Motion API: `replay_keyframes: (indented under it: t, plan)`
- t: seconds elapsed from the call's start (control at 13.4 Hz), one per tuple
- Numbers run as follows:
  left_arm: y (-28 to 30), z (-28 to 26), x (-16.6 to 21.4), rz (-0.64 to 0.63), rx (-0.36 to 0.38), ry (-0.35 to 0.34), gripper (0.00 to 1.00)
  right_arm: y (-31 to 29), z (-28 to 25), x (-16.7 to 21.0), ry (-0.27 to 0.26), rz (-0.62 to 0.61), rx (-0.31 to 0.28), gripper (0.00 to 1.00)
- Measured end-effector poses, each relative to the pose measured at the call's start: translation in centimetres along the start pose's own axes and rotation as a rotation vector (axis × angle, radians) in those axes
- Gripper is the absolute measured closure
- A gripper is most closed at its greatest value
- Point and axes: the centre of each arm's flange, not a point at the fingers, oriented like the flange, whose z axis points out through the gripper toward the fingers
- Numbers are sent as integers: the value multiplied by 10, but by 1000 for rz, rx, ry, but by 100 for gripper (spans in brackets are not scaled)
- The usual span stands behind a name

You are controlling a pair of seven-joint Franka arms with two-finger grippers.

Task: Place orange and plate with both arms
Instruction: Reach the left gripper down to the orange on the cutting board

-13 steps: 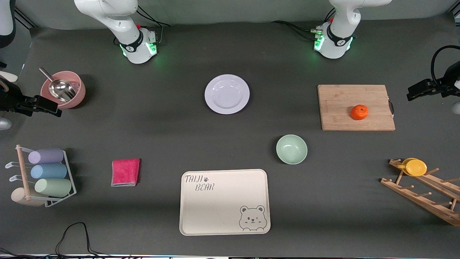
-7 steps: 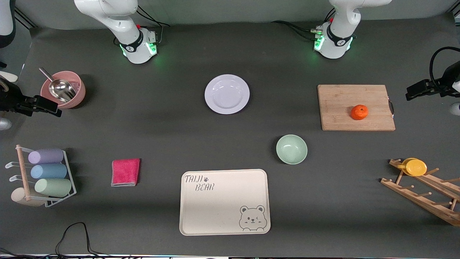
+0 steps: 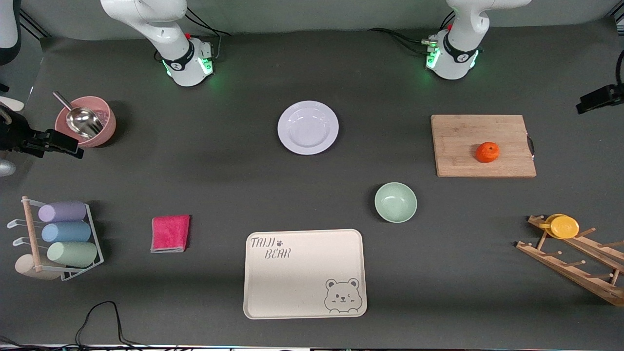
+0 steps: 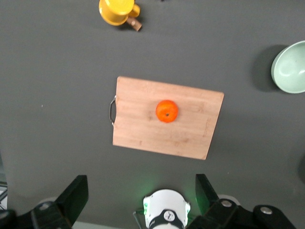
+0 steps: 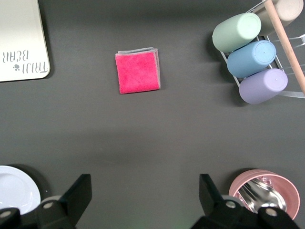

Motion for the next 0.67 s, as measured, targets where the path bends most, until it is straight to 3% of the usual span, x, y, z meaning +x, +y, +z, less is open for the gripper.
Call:
replay_keyframes:
  t: [0.37,0.67]
  plan:
    - [1,34,-54,22,-23,-37,0,0,0,0,-1,0,0,0]
    - [29,68,-54,53,-5,-30,0,0,1,0,-1,0,0,0]
